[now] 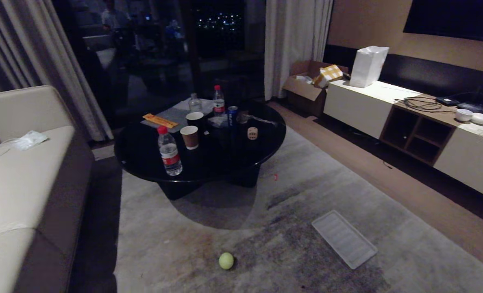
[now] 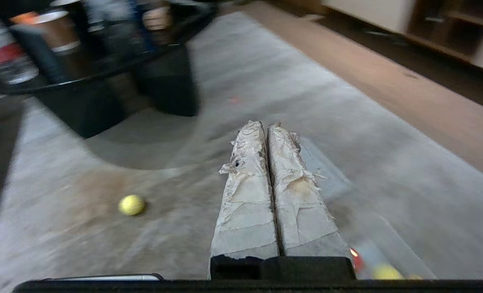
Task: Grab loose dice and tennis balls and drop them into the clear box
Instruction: Pick up the ball on the floor
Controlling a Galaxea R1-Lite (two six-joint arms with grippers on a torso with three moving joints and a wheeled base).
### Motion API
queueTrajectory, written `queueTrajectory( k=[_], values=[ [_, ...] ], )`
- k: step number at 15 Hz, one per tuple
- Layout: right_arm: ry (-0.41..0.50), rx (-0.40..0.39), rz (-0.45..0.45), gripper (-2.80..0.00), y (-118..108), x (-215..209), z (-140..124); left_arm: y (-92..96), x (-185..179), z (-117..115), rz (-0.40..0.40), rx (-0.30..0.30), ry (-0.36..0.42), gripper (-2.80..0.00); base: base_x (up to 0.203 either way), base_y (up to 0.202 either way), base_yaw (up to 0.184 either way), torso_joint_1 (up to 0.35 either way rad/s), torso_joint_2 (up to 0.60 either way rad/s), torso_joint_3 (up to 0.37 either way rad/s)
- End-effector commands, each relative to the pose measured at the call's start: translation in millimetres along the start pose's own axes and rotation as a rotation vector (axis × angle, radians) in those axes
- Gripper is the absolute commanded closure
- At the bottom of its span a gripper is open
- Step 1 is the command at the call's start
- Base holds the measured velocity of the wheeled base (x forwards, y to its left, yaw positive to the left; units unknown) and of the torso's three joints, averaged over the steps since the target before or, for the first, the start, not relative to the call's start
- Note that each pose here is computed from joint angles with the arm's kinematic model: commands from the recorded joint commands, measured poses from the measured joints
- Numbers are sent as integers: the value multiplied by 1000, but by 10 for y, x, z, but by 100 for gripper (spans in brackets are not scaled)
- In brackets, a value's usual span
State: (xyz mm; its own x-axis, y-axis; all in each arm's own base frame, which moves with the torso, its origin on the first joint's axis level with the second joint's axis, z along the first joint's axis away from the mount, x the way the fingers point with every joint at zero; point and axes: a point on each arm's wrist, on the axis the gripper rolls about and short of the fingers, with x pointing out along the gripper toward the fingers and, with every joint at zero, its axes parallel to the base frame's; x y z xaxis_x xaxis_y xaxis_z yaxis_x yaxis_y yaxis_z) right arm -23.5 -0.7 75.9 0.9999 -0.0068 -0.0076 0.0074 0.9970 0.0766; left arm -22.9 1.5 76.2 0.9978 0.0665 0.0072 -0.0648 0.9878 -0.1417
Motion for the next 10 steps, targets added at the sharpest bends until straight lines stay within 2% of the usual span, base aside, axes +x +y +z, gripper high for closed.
queueTrajectory(
  k=[1,8,10],
  values=[
    [2,0,0,0,0,1,0,1,2,-4,1,-1,1,0,-4,-10,170,7,2,2],
    [0,0,0,0,0,1,2,0,1,-4,0,-2,1,0,-1,-7,161,3,3,1],
    [0,0,0,0,0,1,2,1,1,-4,1,-2,1,0,0,-5,99,2,2,3]
  ],
)
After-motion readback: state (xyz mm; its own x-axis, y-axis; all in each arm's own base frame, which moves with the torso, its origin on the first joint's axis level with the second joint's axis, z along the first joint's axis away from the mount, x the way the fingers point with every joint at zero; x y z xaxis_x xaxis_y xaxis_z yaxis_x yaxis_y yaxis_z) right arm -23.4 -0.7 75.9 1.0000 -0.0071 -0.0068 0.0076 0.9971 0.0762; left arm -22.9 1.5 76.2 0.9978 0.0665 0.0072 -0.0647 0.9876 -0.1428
